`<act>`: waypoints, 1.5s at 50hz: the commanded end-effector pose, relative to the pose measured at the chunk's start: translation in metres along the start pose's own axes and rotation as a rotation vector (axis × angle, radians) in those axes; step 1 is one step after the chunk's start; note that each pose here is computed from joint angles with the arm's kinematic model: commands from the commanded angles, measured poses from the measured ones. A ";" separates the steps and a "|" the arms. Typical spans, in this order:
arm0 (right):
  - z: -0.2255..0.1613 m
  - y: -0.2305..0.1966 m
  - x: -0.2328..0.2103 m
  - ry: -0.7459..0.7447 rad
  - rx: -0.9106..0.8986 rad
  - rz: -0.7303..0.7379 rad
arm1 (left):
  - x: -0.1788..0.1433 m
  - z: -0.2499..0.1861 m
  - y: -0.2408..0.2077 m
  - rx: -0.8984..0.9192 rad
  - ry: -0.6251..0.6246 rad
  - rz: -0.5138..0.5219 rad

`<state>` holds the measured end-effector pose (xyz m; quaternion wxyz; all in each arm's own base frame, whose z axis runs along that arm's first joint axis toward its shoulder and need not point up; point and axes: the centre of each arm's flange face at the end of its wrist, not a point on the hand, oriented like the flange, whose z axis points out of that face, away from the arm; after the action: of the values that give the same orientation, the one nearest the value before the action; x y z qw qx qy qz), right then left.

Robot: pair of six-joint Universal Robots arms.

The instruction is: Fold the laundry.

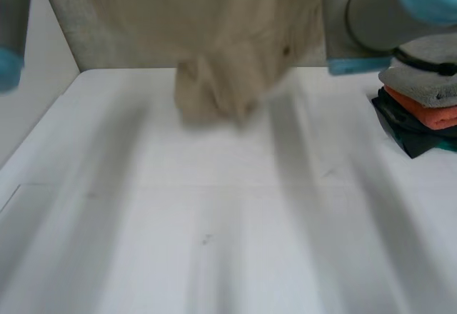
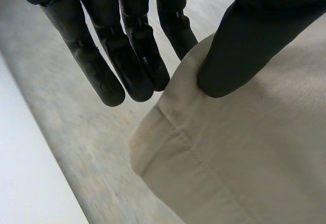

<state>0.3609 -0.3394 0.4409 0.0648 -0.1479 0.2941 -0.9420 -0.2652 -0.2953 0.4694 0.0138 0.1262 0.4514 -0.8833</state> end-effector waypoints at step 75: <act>-0.282 0.140 -0.040 -0.354 -1.145 0.073 | 0.076 -0.175 0.282 -0.881 0.512 0.132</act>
<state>0.3043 -0.2863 0.1436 0.0834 -0.2951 0.7581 -0.5756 -0.2549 -0.3063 0.1360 0.0096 0.3466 0.7649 -0.5428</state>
